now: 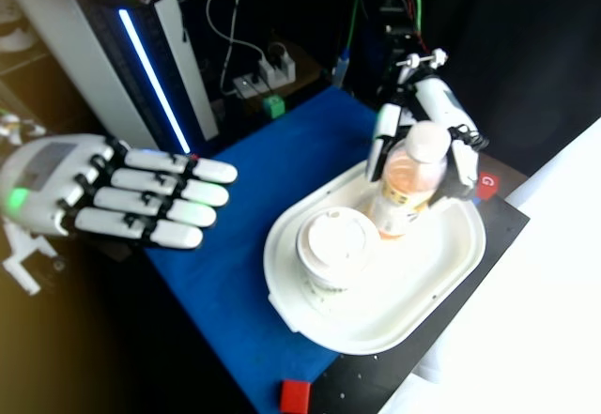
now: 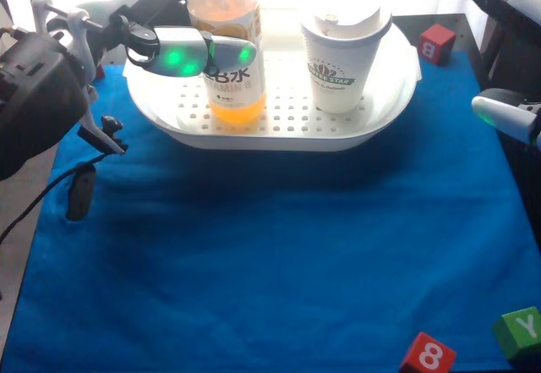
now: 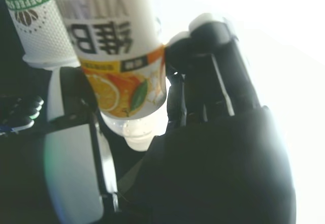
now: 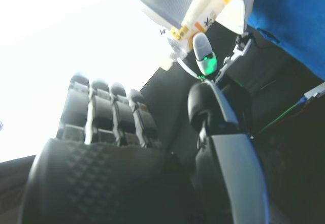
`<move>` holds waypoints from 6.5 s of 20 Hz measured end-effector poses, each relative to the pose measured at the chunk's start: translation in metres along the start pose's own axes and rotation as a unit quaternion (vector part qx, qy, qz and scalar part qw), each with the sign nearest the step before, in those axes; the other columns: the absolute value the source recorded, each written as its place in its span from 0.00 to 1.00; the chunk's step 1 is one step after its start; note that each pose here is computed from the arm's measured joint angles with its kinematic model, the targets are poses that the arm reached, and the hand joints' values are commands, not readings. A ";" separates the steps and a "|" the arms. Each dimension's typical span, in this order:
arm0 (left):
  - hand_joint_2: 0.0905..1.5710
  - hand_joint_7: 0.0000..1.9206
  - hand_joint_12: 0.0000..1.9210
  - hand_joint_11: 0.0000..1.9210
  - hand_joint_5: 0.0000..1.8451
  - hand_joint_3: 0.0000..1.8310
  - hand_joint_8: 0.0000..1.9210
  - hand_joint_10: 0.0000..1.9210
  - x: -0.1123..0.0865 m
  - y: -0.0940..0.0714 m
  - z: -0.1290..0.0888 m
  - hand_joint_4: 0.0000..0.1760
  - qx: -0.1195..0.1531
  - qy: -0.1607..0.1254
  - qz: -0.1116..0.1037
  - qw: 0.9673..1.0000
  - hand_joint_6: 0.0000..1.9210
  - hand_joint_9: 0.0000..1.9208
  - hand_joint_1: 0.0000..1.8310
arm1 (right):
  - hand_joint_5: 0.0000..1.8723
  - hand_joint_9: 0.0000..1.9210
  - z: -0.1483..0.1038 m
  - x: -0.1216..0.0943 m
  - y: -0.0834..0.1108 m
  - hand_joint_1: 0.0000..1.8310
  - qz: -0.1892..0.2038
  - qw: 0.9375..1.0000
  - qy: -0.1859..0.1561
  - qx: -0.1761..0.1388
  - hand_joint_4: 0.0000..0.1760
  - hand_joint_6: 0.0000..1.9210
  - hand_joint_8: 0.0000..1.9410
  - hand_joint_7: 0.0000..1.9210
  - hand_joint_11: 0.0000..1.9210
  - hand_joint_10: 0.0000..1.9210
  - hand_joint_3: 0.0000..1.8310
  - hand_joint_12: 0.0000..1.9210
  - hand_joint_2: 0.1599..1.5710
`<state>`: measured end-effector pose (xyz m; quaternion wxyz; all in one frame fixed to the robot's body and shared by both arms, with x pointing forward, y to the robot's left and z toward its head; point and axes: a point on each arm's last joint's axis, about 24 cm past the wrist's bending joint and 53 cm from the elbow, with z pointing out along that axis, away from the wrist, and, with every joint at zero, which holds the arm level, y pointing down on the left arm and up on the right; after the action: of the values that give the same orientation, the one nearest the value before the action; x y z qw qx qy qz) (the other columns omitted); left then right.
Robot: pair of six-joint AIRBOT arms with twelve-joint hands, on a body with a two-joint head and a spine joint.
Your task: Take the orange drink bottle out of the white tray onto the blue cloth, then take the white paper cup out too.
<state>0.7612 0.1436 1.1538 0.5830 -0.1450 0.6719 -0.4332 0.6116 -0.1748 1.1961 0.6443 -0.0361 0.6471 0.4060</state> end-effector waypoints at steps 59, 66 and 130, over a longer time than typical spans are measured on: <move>0.71 0.00 0.02 0.01 0.01 0.01 0.00 0.00 -0.044 -0.008 -0.181 0.55 0.040 -0.058 0.057 0.996 0.00 0.00 0.32 | 0.00 0.00 0.114 0.044 -0.008 0.26 0.027 0.999 0.028 -0.002 0.40 0.00 0.00 0.00 0.00 0.00 0.00 0.00 0.76; 0.72 0.00 0.08 0.00 0.01 0.00 0.00 0.00 -0.045 -0.009 -0.182 0.48 0.042 -0.059 0.057 0.996 0.00 0.00 0.31 | 0.00 0.00 0.155 0.056 -0.013 0.35 0.032 0.999 0.037 0.013 0.22 0.00 0.00 0.00 0.00 0.00 0.00 0.00 0.70; 0.75 0.00 0.00 0.00 0.01 0.00 0.00 0.00 -0.058 0.015 -0.203 0.43 0.005 -0.105 0.036 0.994 0.00 0.00 0.28 | 0.00 0.00 0.032 0.104 0.040 0.24 0.119 0.980 0.143 -0.069 0.19 0.00 0.00 0.00 0.00 0.00 0.00 0.53 0.71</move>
<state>0.5976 0.2761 1.1696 0.6663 -0.1631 0.6094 -0.3976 0.5972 -0.0808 1.1304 0.4884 -0.0605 0.7028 0.5138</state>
